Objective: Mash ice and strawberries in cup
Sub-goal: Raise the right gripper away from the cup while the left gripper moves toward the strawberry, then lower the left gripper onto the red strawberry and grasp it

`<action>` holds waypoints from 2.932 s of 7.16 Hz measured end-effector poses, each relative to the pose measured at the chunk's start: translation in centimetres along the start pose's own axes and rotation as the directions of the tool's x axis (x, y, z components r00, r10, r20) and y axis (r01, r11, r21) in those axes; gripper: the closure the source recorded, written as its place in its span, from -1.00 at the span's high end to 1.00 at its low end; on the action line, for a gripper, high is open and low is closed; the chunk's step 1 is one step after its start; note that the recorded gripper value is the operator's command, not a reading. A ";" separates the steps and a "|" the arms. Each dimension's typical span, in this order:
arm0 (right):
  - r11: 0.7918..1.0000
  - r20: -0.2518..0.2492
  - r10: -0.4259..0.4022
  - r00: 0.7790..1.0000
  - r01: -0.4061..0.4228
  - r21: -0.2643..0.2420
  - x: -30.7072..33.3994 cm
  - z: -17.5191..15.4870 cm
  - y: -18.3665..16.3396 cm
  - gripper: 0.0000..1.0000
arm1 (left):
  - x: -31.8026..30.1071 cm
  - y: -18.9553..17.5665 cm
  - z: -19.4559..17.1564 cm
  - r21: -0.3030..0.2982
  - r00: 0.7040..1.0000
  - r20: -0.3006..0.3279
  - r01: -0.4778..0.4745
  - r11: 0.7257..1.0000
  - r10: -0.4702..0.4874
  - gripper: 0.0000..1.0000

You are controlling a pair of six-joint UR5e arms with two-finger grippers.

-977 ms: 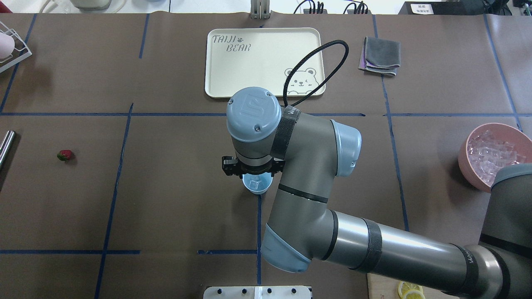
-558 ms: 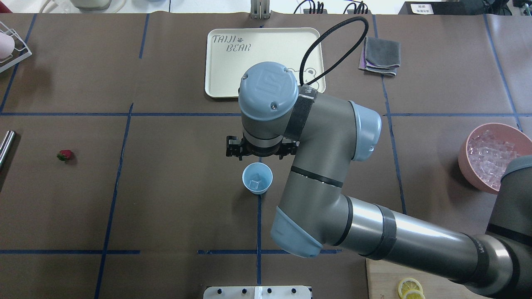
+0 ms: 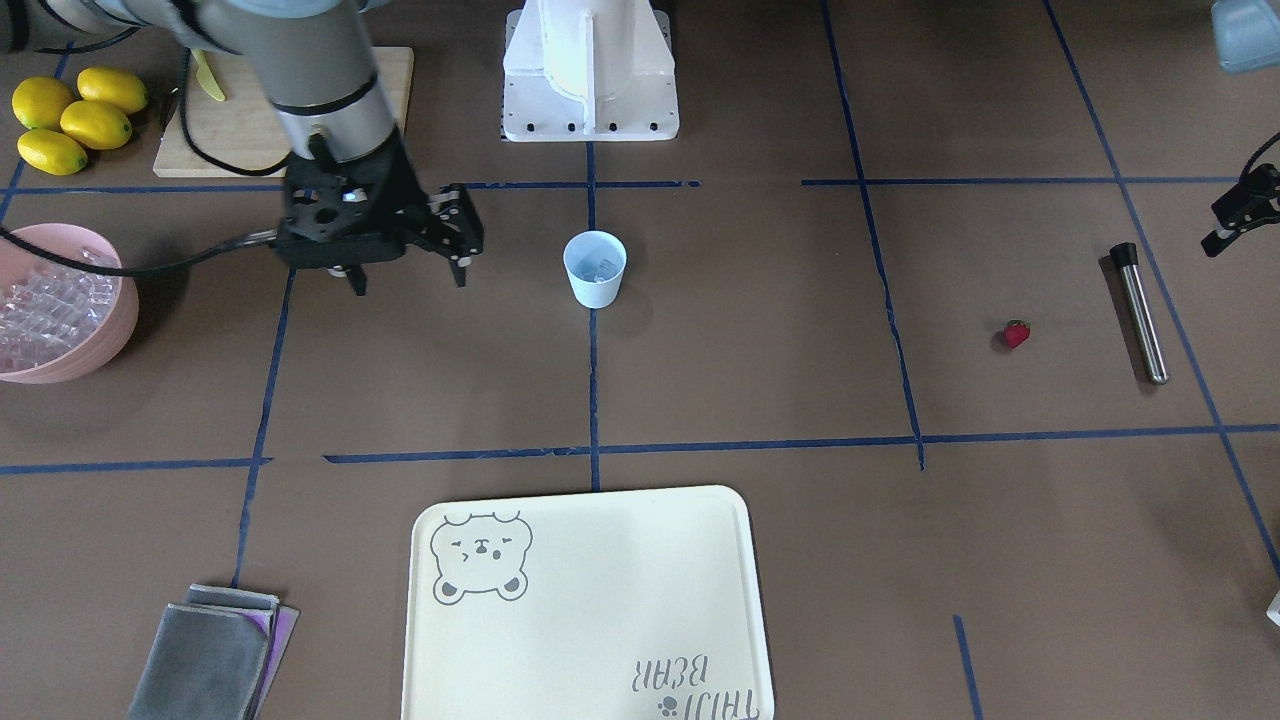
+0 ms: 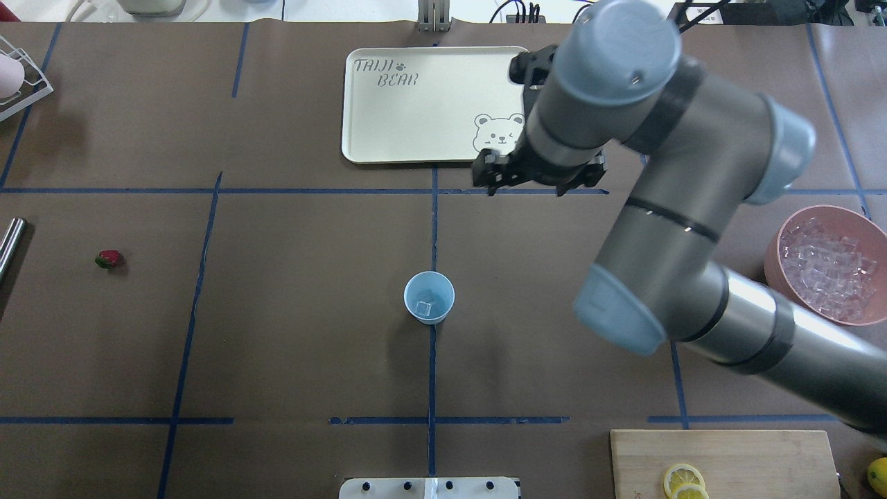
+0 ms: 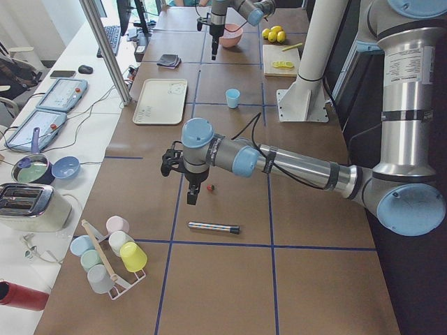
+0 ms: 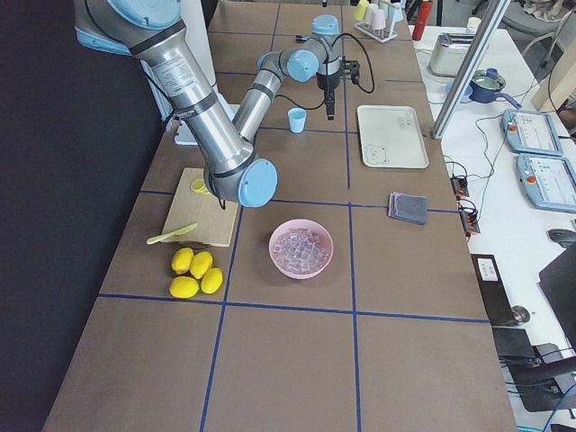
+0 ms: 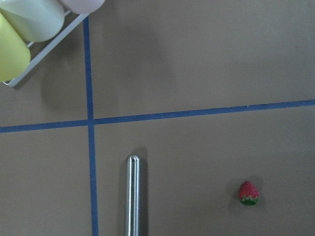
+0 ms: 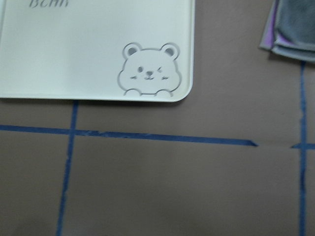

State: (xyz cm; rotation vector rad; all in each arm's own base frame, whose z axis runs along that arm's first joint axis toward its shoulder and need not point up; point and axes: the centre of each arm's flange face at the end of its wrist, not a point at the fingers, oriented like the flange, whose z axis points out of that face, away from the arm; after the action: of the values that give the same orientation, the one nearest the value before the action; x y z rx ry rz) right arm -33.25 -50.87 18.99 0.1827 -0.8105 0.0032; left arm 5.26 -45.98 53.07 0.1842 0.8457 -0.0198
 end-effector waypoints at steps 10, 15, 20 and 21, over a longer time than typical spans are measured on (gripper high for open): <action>0.972 -0.006 -0.196 0.980 0.194 -0.133 53.8 -3.6 -3.5 0.98 | 13.9 3.9 15.2 0.037 0.997 0.029 0.068 0.997 -0.069 0.96; 0.983 0.003 -0.147 0.989 0.147 -0.108 58.3 -2.0 1.7 0.98 | 13.1 3.1 17.7 0.015 0.996 0.058 0.074 0.997 -0.075 0.96; 0.984 0.002 -0.143 0.990 0.142 -0.105 58.2 -2.1 1.7 0.98 | 11.8 3.4 18.8 0.000 0.993 0.081 0.090 0.996 -0.090 0.70; 0.985 0.002 -0.141 0.990 0.141 -0.104 58.2 -2.1 1.7 0.98 | 11.7 3.4 18.8 0.001 0.992 0.080 0.094 0.996 -0.094 0.68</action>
State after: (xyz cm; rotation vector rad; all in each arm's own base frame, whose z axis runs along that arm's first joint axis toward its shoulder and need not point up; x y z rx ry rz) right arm 8.30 -52.79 59.78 0.1410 -0.7886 -0.1716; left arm 27.24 -45.13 57.06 0.1395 0.7736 -0.1134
